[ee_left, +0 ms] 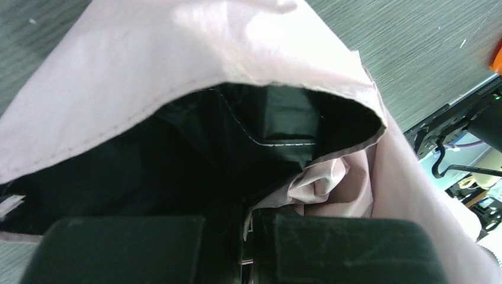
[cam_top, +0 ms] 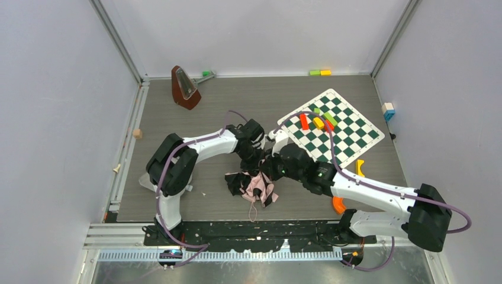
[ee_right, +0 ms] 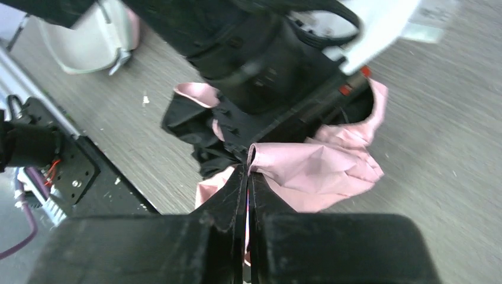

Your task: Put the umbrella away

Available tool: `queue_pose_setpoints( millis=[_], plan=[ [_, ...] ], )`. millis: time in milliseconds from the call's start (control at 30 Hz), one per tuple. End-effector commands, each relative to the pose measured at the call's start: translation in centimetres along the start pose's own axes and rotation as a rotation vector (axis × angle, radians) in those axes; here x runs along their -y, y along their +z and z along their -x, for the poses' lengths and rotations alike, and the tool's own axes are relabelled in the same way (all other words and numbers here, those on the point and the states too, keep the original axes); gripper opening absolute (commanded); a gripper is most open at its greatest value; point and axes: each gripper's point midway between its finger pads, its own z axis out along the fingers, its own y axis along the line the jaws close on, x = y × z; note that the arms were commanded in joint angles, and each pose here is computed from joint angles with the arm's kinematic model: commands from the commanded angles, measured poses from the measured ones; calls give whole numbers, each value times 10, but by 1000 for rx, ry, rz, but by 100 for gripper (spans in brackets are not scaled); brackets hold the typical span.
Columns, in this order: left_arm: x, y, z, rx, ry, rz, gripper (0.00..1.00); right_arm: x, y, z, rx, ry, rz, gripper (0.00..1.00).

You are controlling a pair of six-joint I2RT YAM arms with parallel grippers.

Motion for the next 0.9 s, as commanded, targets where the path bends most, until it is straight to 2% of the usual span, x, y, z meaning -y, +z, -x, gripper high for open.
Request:
queue_pose_setpoints(
  millis=[0, 133, 233, 467, 600, 700, 800, 867],
  plan=[
    [-47, 12, -3, -39, 76, 198, 0, -70, -8, 80, 199, -96, 320, 5],
    [-46, 3, 2, -14, 108, 210, 0, -87, -6, 94, 199, -103, 414, 5],
    [-49, 0, 3, 6, 117, 222, 0, -86, 3, 86, 172, -89, 421, 5],
    [-21, 5, -6, 29, 103, -18, 0, -17, 21, 49, 178, 95, 230, 5],
    [-12, 3, -3, 88, 112, -101, 1, 19, 12, 42, 211, 192, 147, 5],
    [-9, 5, -1, 86, 111, -133, 3, 41, 7, 34, 212, 222, 63, 5],
    [-10, 5, 2, 97, 118, -137, 8, 65, 5, 20, 194, 253, 0, 5],
    [-10, 2, 3, 117, 125, -141, 15, 67, 6, 18, 179, 254, 21, 5]
  ],
)
